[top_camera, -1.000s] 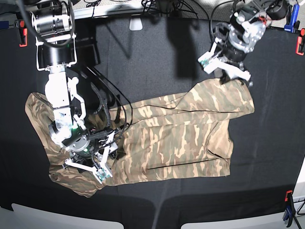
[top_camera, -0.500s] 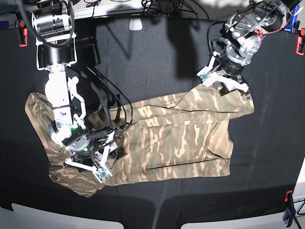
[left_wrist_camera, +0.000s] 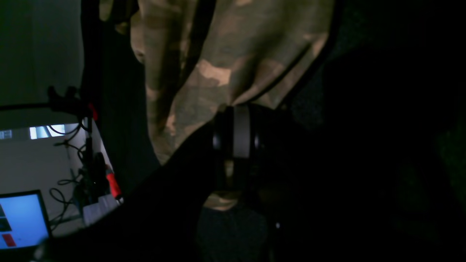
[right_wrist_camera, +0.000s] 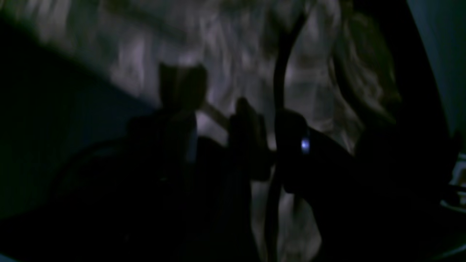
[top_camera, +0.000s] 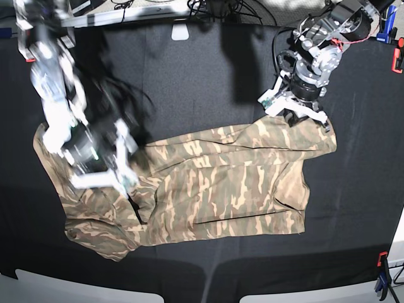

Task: Layout the t-shirt on the table in an organized manner, then fold the t-shirt properly
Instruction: 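Grasp the folded edge again with both grippers, then lift the shirt edge with both grippers and pull it away from the hem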

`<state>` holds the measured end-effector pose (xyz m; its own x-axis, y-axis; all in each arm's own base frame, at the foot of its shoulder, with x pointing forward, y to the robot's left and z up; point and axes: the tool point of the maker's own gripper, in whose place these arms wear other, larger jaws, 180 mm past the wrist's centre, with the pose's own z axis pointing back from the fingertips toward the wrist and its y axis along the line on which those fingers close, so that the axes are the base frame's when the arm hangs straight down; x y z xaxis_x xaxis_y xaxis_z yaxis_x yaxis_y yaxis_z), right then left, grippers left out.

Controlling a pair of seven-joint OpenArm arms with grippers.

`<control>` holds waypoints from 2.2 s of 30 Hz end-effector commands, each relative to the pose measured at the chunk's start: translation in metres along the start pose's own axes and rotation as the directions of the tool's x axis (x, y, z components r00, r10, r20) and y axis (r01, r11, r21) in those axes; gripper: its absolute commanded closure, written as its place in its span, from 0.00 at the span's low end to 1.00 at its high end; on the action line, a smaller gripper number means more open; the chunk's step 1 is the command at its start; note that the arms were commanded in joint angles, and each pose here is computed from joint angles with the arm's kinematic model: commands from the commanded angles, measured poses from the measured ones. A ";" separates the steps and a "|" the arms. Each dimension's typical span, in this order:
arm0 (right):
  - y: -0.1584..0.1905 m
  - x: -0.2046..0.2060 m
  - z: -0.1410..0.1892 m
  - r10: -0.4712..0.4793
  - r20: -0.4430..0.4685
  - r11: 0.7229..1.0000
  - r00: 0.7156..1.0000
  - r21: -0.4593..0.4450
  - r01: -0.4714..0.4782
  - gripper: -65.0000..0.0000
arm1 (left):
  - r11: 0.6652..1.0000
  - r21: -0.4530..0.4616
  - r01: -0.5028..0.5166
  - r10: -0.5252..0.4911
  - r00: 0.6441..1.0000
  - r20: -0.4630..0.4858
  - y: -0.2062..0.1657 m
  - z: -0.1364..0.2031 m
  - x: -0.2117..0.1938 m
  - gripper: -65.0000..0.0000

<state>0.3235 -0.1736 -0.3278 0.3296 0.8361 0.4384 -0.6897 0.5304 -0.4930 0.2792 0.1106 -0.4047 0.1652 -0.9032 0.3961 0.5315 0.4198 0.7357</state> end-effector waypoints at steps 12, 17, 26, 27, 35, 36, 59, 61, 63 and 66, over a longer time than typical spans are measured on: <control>-0.007 -0.129 0.011 0.048 -0.337 0.999 0.940 -0.007 -0.054 0.49 | 0.999 0.043 0.003 -0.004 1.000 0.025 0.014 -0.001 0.005 1.00; -0.040 -0.173 -0.001 -0.066 -0.418 0.989 0.906 -0.150 0.003 0.49 | 0.999 0.041 0.000 -0.001 1.000 0.026 0.014 -0.001 0.006 1.00; -0.067 -0.166 -0.008 -0.097 -0.376 0.980 0.921 -0.196 0.023 0.66 | 0.999 0.041 0.001 -0.002 0.999 0.036 0.014 -0.001 0.007 1.00; -0.071 -0.163 -0.008 -0.099 -0.370 0.979 0.924 -0.203 0.023 0.66 | 0.999 0.041 0.000 -0.001 0.999 0.036 0.014 -0.001 0.007 1.00; -0.059 -0.152 -0.015 -0.109 -0.329 0.988 0.938 -0.140 0.065 0.66 | 0.999 0.041 0.001 -0.002 0.999 0.036 0.014 -0.001 0.007 1.00; -0.057 -0.150 -0.017 -0.110 -0.322 0.988 0.941 -0.138 0.068 0.68 | 0.999 0.041 0.001 -0.002 0.999 0.036 0.014 -0.001 0.007 1.00; -0.077 -0.079 -0.001 -0.120 -0.165 0.962 0.979 -0.263 0.074 1.00 | 0.958 0.255 0.134 -0.139 0.990 0.000 0.060 0.007 -0.008 1.00; -0.064 -0.065 0.002 -0.096 -0.135 0.977 0.986 -0.200 0.068 1.00 | 0.952 0.256 0.166 -0.167 0.986 -0.019 0.065 0.008 -0.018 1.00; -0.045 -0.056 0.005 -0.063 -0.120 0.991 0.991 -0.128 0.048 1.00 | 0.944 0.257 0.210 -0.205 0.978 -0.044 0.073 0.011 -0.032 1.00; -0.010 -0.056 0.010 -0.011 -0.116 0.999 0.993 -0.036 0.007 1.00 | 0.929 0.251 0.272 -0.259 0.962 -0.081 0.084 0.015 -0.052 1.00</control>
<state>0.2975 -0.2226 -0.3517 0.4251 0.8348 0.3499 -0.6814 0.5496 -0.4834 0.2964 0.1919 -0.3675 0.0912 -0.9850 0.1468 0.3715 0.1704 0.9127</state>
